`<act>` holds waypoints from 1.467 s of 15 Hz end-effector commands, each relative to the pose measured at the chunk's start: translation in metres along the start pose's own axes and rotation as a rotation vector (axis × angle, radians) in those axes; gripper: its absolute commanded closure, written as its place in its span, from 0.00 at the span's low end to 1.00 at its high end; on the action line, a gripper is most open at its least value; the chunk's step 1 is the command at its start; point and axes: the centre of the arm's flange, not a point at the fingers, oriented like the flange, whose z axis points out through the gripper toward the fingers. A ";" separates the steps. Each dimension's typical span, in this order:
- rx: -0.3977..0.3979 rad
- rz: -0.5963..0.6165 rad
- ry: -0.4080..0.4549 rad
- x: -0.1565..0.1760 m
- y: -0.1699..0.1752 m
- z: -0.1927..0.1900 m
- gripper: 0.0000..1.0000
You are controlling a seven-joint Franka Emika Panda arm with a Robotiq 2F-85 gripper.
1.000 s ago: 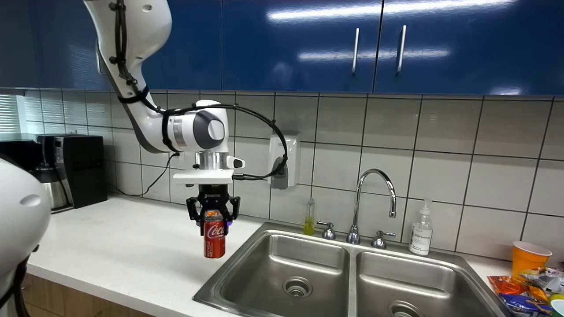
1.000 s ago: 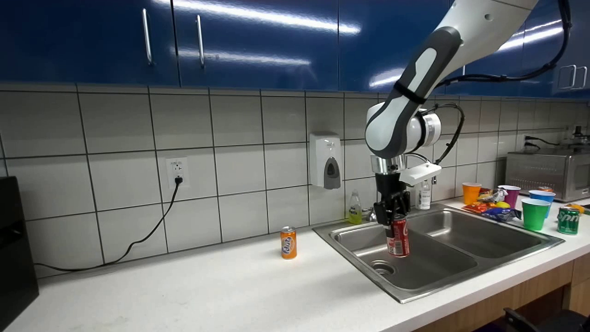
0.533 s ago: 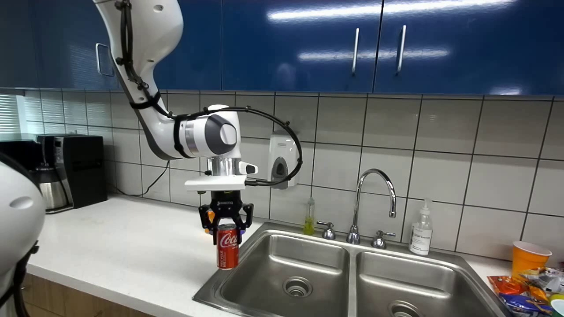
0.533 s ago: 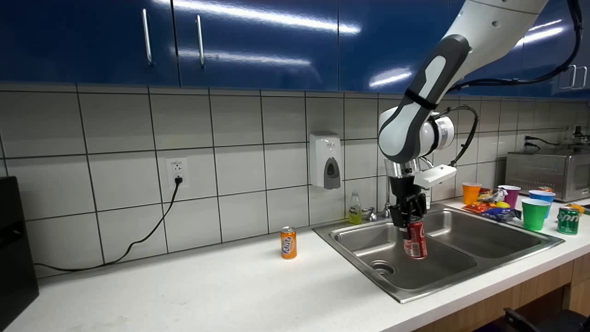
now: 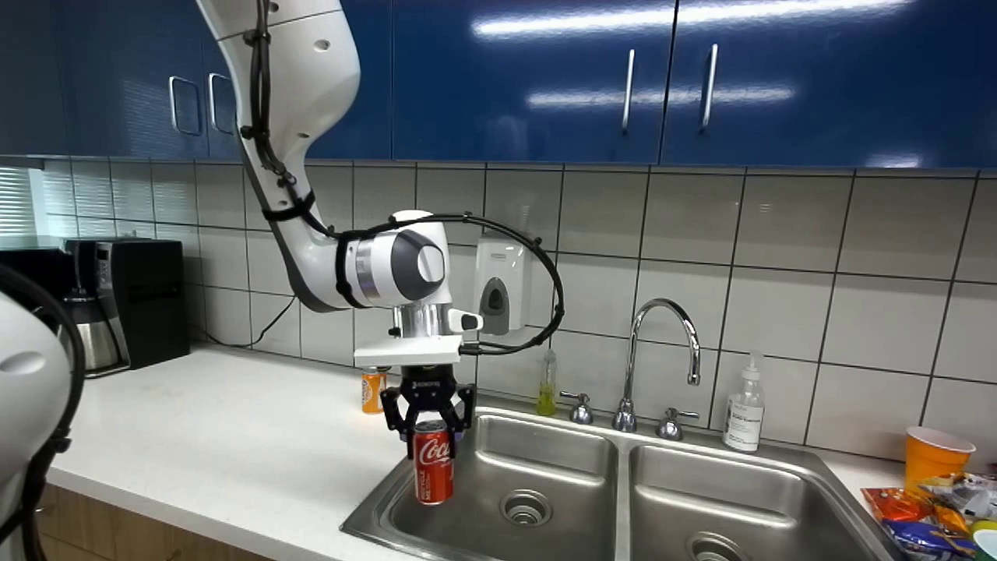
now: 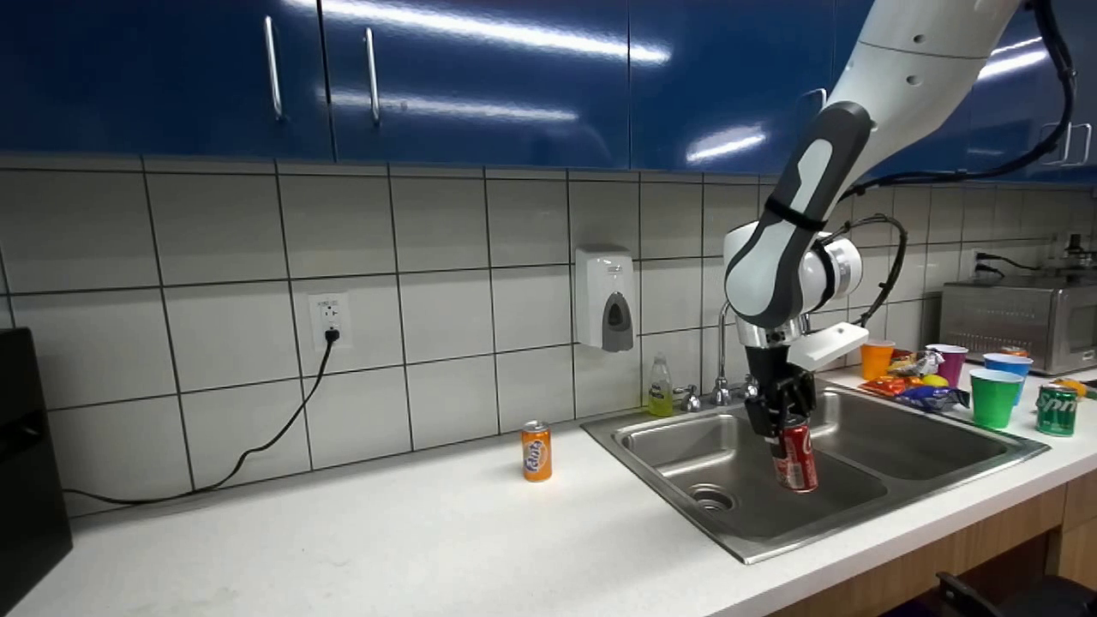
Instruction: Put the red can in the left sink
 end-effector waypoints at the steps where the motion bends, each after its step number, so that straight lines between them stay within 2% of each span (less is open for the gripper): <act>1: -0.040 0.040 0.003 0.014 0.017 0.017 0.62; 14: -0.090 0.087 0.013 0.073 0.057 0.071 0.62; 22: -0.114 0.093 0.060 0.109 0.056 0.097 0.62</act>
